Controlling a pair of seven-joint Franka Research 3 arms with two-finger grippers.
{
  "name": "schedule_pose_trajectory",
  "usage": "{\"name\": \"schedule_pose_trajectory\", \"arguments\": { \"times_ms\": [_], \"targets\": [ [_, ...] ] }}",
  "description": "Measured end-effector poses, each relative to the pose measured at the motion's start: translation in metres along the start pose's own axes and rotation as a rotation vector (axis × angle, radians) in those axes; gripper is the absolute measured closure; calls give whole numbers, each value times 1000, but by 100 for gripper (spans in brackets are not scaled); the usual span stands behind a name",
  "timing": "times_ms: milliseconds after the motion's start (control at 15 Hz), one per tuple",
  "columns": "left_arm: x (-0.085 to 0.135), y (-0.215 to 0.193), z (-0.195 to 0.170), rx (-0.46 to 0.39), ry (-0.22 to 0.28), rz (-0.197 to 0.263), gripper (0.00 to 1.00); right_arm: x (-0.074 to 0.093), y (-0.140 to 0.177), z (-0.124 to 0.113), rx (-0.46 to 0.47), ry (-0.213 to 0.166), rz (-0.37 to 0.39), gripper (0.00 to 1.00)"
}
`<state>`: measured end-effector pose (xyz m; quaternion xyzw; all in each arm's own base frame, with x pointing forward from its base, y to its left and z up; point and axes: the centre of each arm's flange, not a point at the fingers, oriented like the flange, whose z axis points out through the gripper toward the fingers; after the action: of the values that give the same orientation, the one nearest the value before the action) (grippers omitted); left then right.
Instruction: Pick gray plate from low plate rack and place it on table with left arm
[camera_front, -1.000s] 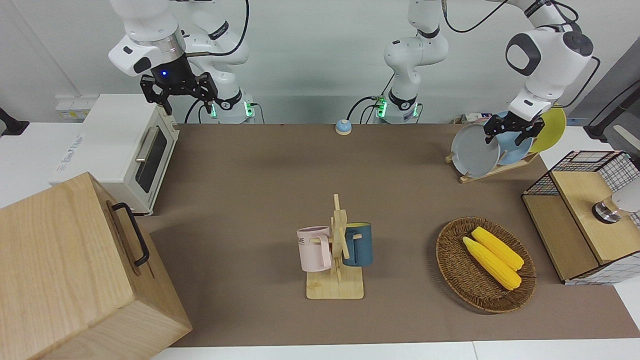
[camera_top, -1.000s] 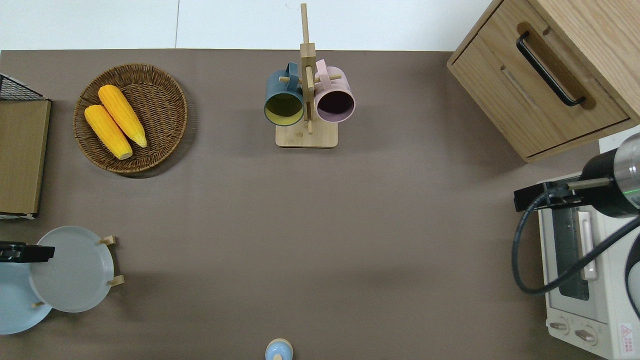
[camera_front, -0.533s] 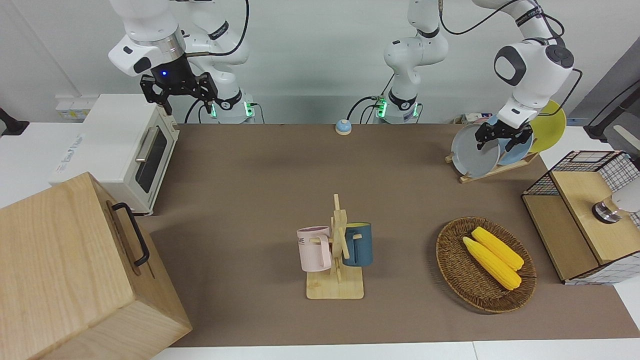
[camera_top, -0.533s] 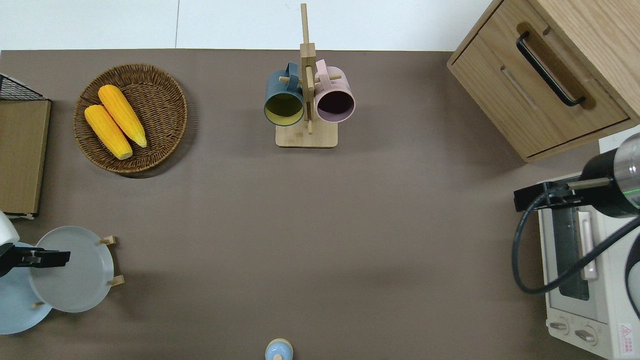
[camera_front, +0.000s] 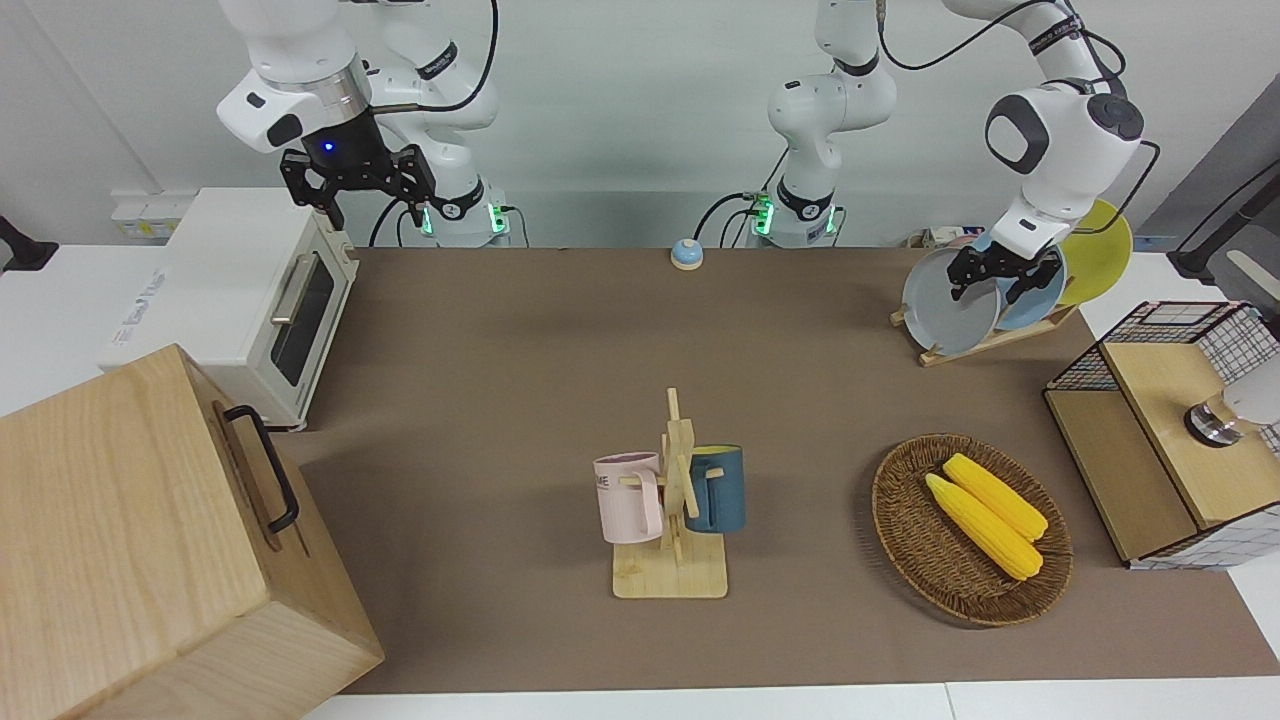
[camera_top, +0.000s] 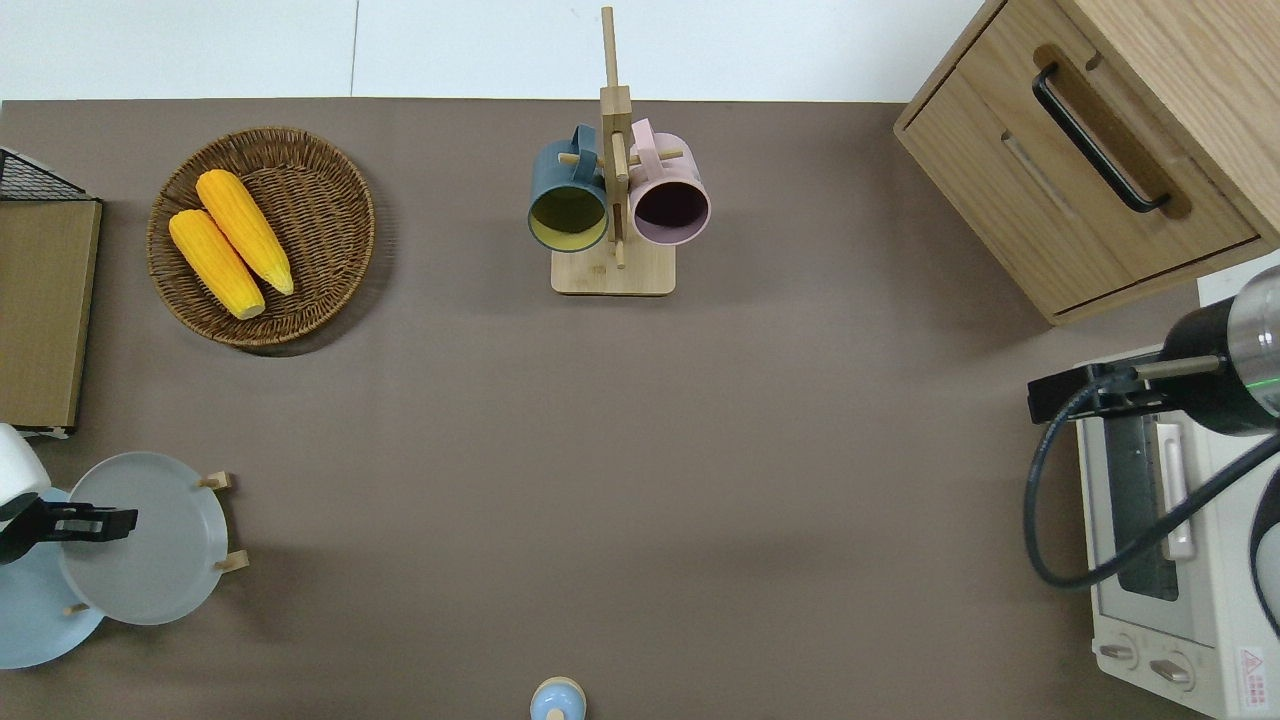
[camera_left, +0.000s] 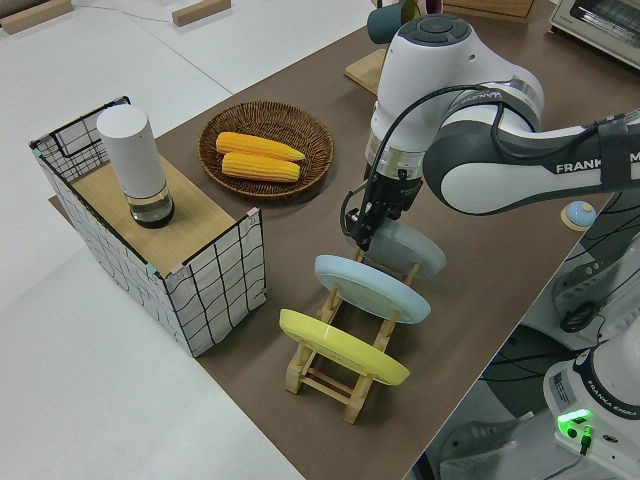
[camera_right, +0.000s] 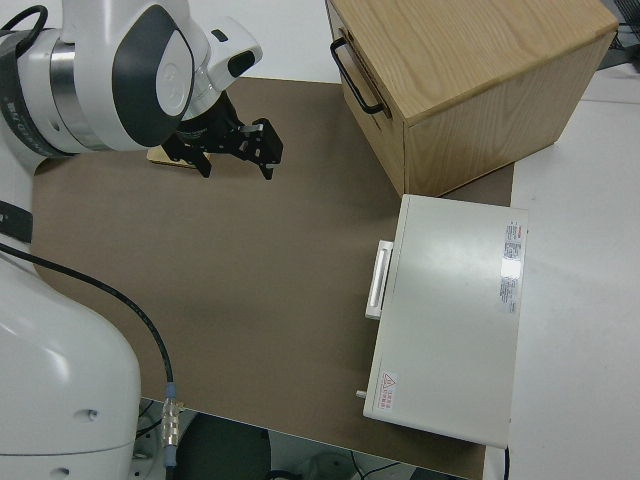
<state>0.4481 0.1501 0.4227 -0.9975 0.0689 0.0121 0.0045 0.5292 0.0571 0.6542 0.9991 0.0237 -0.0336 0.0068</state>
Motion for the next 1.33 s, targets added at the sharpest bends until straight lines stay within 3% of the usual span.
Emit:
{"name": "schedule_pose_trajectory", "arguments": {
  "times_ms": [267, 1000, 1333],
  "targets": [
    [-1, 0, -1, -2, 1, -4, 85, 0, 0, 0, 0, 0, 0, 1],
    [-8, 15, -26, 16, 9, -36, 90, 0, 0, 0, 0, 0, 0, 1],
    [-12, 49, -55, 29, 0, -17, 90, 0, 0, 0, 0, 0, 0, 1]
  ]
}}
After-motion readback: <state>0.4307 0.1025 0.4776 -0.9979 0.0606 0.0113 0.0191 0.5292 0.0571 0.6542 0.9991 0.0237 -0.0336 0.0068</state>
